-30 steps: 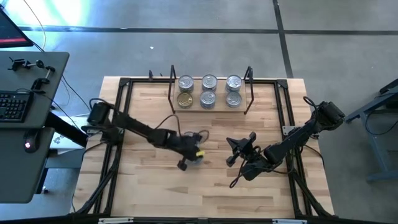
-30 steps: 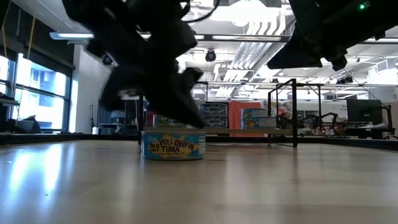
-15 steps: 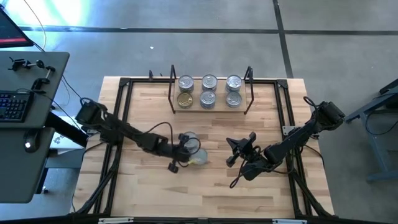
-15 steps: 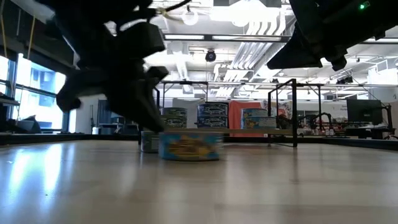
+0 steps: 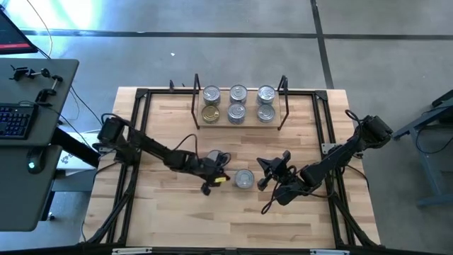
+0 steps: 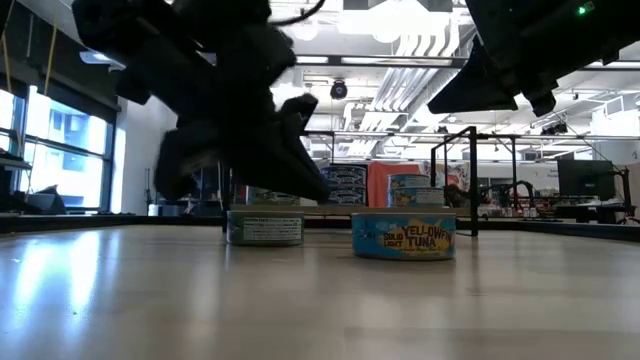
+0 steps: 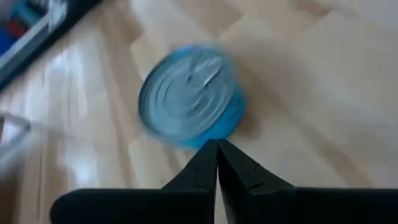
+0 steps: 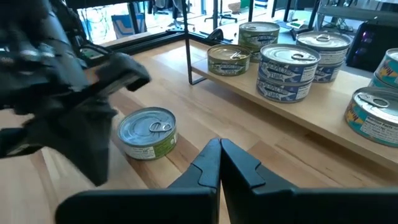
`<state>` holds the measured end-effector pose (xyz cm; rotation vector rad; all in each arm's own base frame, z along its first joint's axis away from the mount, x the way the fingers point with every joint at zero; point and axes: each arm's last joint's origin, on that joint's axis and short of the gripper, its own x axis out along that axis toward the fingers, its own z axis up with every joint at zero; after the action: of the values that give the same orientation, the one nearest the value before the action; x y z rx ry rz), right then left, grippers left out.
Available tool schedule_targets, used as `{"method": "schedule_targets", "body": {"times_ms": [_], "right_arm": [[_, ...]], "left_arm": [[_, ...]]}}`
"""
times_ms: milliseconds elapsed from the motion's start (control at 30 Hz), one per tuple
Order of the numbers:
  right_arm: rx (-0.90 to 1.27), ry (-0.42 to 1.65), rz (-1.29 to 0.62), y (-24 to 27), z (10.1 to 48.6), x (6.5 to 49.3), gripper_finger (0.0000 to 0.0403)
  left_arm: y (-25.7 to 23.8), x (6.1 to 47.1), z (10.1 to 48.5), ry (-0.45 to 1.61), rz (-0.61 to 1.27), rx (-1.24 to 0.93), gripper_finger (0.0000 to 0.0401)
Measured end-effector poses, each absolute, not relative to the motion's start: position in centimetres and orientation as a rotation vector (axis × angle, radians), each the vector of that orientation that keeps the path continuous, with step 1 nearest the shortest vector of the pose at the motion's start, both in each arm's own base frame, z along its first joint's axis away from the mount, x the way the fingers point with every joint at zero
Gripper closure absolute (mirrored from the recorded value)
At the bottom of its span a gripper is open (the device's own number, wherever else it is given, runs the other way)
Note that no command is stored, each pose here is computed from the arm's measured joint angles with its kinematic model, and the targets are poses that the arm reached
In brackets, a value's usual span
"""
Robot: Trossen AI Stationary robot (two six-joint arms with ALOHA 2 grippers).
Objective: Stack canned seafood by type on shelf
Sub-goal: Stack the yellow-blue tuna can on top of the yellow-blue tuna can on the shelf
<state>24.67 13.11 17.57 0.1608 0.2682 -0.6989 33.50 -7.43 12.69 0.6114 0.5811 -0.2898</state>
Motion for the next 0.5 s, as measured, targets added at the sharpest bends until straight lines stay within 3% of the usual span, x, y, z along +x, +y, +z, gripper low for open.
{"method": "schedule_targets", "body": {"times_ms": [267, 500], "right_arm": [[0.163, 0.283, -0.697, 12.8, 17.5, 24.9, 0.0402], [0.125, 0.36, -0.596, 13.1, 17.5, 25.1, 0.0402]], "left_arm": [[-8.5, 33.9, 12.6, 0.446, -0.426, 0.792, 0.031], [-6.3, 34.9, 11.4, 0.402, -0.484, 0.743, 0.0226]]}}
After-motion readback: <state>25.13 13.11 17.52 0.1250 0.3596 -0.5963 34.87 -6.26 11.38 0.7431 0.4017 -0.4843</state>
